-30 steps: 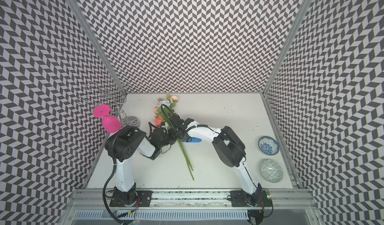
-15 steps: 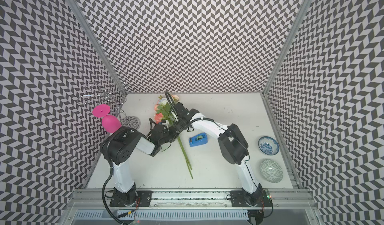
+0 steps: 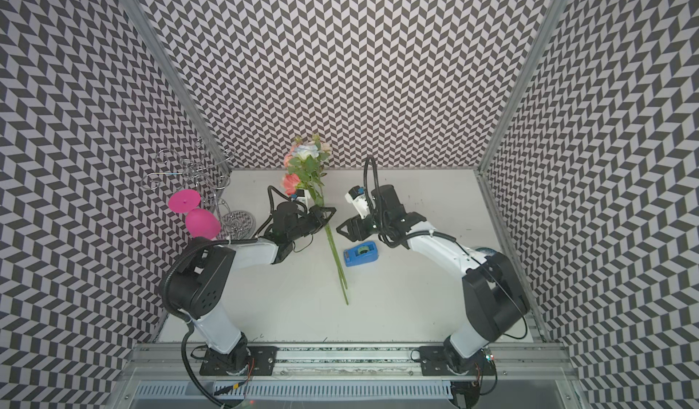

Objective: Wrap bouquets with tape
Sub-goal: Tear off the tape using the Tape Cutter, then wrap the tape around the bouquet.

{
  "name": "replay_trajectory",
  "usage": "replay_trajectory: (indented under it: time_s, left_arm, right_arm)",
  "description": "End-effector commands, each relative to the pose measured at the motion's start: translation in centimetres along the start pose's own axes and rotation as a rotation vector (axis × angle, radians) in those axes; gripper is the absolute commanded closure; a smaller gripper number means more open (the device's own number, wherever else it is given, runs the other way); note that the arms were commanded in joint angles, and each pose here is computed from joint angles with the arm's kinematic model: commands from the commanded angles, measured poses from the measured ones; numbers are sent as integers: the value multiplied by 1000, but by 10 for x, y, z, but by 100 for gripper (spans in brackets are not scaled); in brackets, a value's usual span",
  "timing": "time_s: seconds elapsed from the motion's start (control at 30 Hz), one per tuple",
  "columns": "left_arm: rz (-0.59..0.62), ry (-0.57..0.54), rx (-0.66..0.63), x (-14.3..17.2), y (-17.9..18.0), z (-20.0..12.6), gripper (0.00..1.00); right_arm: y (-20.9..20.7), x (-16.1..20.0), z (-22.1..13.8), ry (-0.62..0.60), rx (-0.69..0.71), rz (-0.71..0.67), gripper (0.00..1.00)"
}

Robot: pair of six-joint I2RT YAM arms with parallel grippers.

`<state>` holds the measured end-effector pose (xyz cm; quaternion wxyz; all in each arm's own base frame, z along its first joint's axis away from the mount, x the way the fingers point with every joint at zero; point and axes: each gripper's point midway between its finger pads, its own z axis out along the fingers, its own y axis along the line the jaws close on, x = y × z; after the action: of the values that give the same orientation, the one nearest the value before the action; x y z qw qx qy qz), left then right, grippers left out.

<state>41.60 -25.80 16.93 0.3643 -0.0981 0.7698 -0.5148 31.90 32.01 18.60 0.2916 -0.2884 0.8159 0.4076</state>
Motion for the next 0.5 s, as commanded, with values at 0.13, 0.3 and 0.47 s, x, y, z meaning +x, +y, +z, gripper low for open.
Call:
replay_trajectory:
  time_s: [0.13,0.3,0.47]
  left_arm:
    - [118,-11,169,-18,-73,-16,100]
    - [111,-29,245,-21,-100,-28,100]
    - [119,-39,283,-26,-118,-33,100]
  right_arm:
    - [44,-13,6,-111,-267,-8,36]
    - [48,-17,12,-158,-348,23,36]
    - [49,-14,16,-165,-386,23,36]
